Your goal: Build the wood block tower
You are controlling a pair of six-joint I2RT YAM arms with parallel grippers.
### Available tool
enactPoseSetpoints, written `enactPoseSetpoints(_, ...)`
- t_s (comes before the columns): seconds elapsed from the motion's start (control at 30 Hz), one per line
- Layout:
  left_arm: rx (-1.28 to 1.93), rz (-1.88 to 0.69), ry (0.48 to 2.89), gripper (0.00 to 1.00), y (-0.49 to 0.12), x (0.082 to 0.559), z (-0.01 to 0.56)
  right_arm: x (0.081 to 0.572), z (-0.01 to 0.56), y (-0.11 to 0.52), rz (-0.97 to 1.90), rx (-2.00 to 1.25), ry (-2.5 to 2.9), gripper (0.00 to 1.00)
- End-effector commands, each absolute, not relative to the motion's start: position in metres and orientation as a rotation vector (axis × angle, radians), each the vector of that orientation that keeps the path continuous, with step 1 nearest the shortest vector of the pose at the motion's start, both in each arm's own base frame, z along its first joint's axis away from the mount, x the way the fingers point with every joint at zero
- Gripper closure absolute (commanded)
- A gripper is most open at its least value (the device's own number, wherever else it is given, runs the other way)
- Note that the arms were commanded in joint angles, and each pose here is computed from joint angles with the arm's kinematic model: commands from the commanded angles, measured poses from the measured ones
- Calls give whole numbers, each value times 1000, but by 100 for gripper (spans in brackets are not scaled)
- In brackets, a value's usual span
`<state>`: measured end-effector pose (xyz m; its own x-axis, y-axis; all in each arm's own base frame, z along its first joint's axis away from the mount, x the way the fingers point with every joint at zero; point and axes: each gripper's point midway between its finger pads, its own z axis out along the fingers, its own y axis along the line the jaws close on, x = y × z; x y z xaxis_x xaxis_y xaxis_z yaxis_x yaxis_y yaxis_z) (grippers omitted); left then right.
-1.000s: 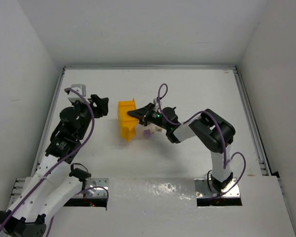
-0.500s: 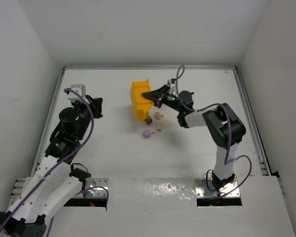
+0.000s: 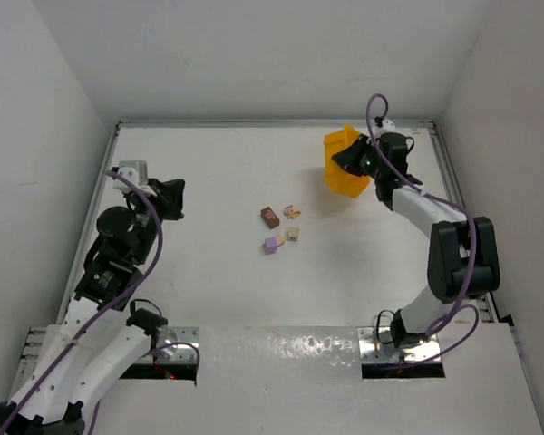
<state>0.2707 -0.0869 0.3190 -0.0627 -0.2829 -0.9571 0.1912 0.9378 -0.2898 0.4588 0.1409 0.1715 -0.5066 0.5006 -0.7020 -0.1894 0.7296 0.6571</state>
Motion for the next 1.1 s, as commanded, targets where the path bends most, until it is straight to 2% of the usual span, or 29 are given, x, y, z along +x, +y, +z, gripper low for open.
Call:
enactPoseSetpoints(0.0, -66, -432, 1529, 94, -91, 266, 336, 444, 113, 57, 168, 66, 2252, 100)
enactPoseSetpoints(0.03, -64, -432, 1529, 93, -91, 266, 335, 440, 97, 38, 26, 46, 2314, 100)
enactPoseSetpoints(0.27, -56, -434, 1535, 93, -93, 267, 334, 464, 60, -6, -323, -77, 2445, 100)
enactPoseSetpoints(0.43, -59, -424, 1544, 93, -92, 269, 331, 467, 31, -20, -403, -82, 2522, 100)
enactPoseSetpoints(0.53, -54, -423, 1552, 92, -94, 271, 330, 463, 22, -24, -438, -71, 2542, 79)
enactPoseSetpoints(0.57, -53, -424, 1552, 92, -94, 271, 330, 462, 21, -27, -452, -61, 2547, 63)
enactPoseSetpoints(0.63, -52, -422, 1561, 90, -95, 273, 327, 456, 24, -28, -466, -27, 2555, 47)
enactPoseSetpoints(0.67, -54, -418, 1562, 89, -94, 273, 327, 455, 28, -26, -442, -17, 2545, 36)
enactPoseSetpoints(0.73, -54, -415, 1567, 88, -94, 274, 326, 456, 53, -16, -354, 8, 2463, 27)
enactPoseSetpoints(0.77, -53, -414, 1568, 88, -94, 274, 325, 461, 83, -11, -302, 32, 2382, 19)
enactPoseSetpoints(0.83, -54, -412, 1571, 87, -94, 275, 325, 455, 100, 3, -195, 23, 2336, 14)
enactPoseSetpoints(0.87, -53, -411, 1569, 86, -94, 275, 325, 458, 131, 10, -132, 44, 2246, 13)
enactPoseSetpoints(0.9, -55, -408, 1571, 86, -94, 276, 325, 450, 130, 27, -40, 6, 2239, 14)
enactPoseSetpoints(0.93, -55, -408, 1571, 86, -94, 276, 325, 447, 138, 37, 8, -6, 2210, 19)
enactPoseSetpoints(0.97, -54, -407, 1569, 86, -94, 275, 326, 448, 149, 49, 66, -3, 2163, 51)
enactPoseSetpoints(1.03, -56, -399, 1572, 85, -92, 276, 325, 431, 153, 85, 189, -93, 2136, 81)
enactPoseSetpoints(1.07, -57, -395, 1568, 85, -92, 275, 326, 420, 148, 110, 234, -138, 2140, 100)
